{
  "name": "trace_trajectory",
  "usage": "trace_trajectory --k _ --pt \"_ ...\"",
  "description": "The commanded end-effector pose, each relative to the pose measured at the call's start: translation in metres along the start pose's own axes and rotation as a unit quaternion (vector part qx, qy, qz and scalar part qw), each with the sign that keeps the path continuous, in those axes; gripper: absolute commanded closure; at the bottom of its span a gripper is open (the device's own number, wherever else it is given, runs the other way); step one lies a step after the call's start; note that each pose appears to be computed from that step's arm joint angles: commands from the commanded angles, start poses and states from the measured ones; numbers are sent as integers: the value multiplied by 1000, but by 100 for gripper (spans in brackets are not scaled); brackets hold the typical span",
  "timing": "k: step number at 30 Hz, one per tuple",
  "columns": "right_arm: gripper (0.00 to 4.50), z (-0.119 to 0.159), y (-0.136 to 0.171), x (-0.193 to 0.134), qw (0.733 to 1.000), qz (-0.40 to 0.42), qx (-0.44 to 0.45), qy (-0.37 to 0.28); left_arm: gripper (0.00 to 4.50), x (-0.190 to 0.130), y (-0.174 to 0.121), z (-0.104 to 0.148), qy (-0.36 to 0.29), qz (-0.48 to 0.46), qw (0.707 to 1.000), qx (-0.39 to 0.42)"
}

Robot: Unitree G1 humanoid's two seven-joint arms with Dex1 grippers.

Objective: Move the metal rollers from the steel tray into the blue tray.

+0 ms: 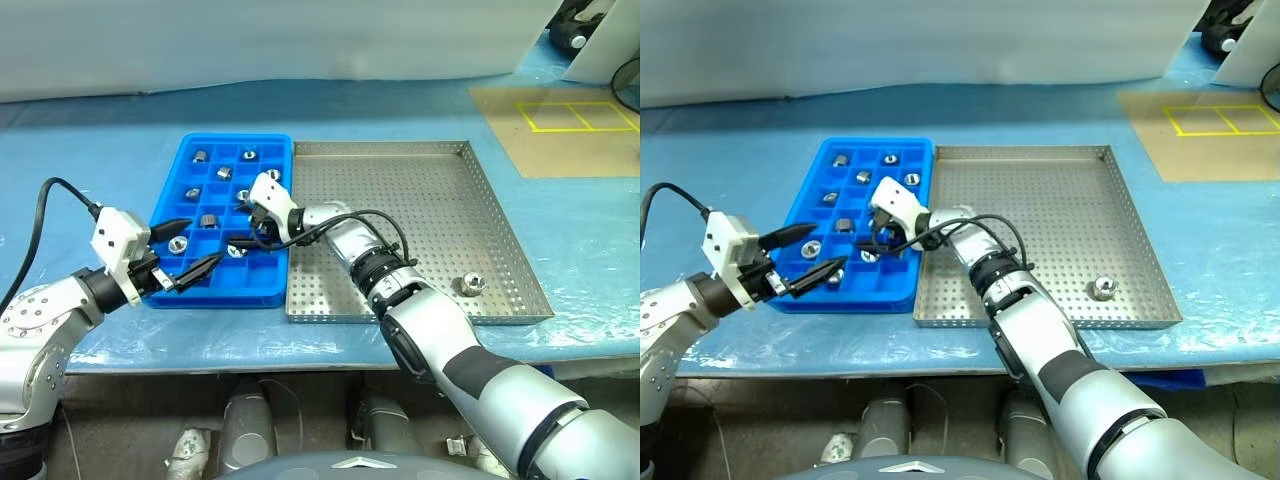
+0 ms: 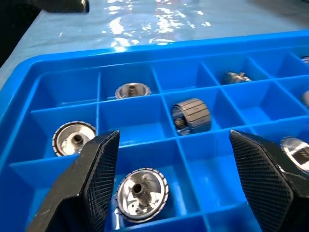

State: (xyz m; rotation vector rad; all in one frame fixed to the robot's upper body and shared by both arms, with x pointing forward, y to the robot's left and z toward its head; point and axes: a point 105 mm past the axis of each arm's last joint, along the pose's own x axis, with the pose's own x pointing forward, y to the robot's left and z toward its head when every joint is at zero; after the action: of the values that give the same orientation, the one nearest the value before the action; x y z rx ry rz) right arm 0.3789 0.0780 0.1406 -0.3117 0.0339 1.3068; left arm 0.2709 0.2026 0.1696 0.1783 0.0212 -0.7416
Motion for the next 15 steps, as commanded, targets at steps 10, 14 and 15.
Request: trace_trajectory --k 10,14,15 --pt "78 50 -69 -138 994 -89 24 -63 0 64 -7 19 -56 -123 991 6" --pt "78 25 -78 -201 987 -161 7 9 0 93 -26 16 -62 -194 979 8" --pt "78 18 -77 -221 983 -183 4 32 0 103 -35 16 -66 -222 973 7"
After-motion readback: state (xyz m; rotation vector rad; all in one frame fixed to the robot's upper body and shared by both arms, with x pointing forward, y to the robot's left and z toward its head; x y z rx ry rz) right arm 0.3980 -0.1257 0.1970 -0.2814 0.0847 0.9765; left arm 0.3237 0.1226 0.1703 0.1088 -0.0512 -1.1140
